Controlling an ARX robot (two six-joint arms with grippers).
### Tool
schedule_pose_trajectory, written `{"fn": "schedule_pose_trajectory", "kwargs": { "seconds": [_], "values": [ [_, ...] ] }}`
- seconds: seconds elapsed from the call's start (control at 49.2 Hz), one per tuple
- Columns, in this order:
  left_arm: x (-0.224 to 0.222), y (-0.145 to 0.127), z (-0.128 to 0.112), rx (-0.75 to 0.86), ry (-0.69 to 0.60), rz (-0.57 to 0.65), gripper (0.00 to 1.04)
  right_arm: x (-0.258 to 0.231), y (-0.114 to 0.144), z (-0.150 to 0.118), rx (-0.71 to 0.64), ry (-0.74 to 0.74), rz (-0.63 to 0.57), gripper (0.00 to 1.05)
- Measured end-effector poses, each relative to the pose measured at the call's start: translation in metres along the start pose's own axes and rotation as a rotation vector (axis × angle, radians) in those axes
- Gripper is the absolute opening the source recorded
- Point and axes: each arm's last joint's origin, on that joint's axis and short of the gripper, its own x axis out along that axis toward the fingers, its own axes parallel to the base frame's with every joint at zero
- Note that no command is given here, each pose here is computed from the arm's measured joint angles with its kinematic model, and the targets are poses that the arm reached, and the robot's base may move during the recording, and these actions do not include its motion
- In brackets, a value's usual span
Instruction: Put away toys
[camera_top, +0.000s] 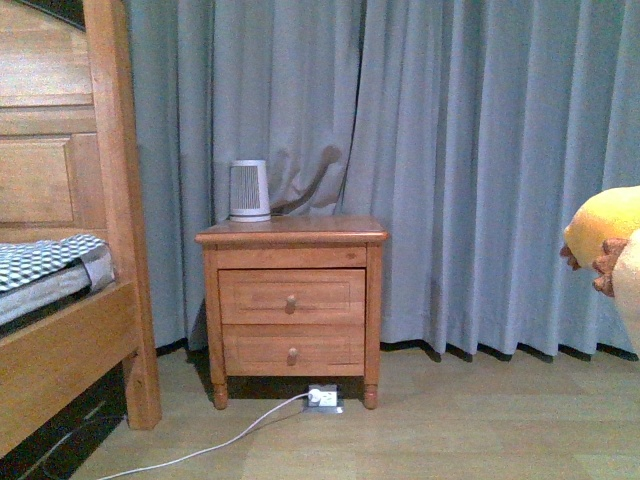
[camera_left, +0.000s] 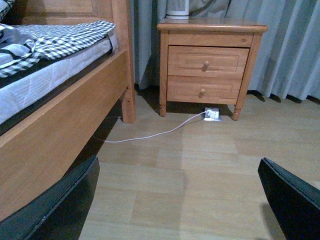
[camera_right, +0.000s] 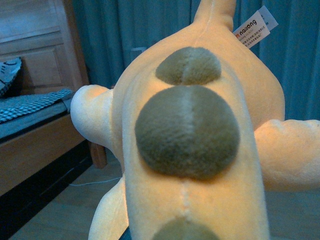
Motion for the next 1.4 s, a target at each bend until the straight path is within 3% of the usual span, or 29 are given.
{"fn": "schedule_pose_trajectory", "kwargs": {
  "seconds": [1.403],
  "values": [
    [0.0001, 0.0002, -0.0002, 0.000, 0.002, 0.003, 0.98, 0.0000, 0.0000, 0.0000, -0.001, 0.000, 0.000, 0.07]
  ]
}}
